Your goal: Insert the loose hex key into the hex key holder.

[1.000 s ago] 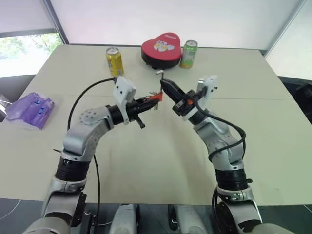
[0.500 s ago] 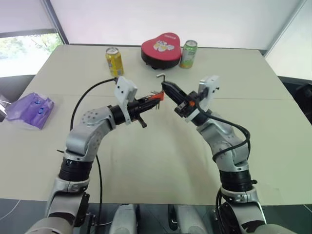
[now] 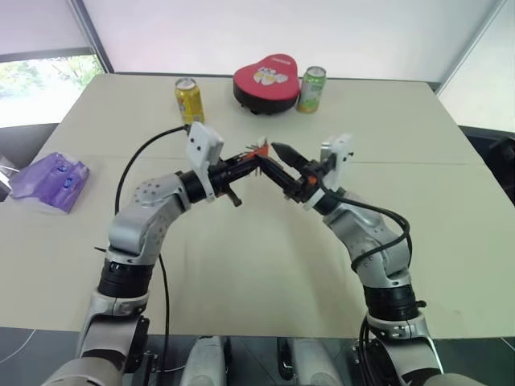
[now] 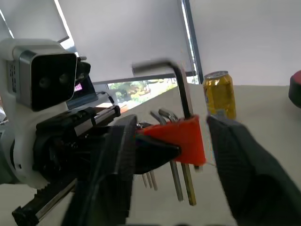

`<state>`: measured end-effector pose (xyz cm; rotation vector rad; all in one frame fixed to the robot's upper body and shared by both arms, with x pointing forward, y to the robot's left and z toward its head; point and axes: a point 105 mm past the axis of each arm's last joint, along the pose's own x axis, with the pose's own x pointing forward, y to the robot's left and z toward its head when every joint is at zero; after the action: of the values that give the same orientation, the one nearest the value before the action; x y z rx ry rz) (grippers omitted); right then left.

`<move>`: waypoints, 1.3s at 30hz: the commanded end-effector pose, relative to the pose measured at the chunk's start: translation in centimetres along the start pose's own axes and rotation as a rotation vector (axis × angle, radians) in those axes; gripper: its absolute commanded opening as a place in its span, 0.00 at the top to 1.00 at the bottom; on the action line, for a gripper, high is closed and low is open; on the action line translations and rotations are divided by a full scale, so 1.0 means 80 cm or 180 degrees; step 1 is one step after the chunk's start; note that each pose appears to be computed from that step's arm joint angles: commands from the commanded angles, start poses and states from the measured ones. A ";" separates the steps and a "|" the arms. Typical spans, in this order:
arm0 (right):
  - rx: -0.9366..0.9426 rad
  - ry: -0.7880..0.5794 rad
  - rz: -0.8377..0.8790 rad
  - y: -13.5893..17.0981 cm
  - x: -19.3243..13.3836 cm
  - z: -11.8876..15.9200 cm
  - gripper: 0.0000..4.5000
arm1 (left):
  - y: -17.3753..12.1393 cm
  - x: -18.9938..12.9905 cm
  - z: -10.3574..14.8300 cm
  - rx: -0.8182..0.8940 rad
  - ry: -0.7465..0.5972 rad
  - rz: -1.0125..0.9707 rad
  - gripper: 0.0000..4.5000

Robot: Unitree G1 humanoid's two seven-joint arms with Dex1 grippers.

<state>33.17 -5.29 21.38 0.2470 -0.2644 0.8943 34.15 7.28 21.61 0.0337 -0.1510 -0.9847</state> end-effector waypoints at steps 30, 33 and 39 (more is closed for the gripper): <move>-0.0163 0.0121 -0.0735 -0.040 -0.098 0.017 0.01 | -0.041 0.053 -0.135 -0.3101 0.0515 0.0302 1.00; -0.0167 0.0130 -0.0766 -0.039 -0.102 0.015 0.01 | -0.045 0.050 -0.146 -0.3255 0.0600 0.0289 1.00; -0.0181 0.0169 -0.0832 -0.039 -0.110 0.011 0.00 | -0.048 0.043 -0.154 -0.3283 0.0727 0.0279 0.40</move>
<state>30.86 -14.10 17.50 0.2151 -0.1362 0.6181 34.88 1.90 9.75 -0.8019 0.5534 -0.8691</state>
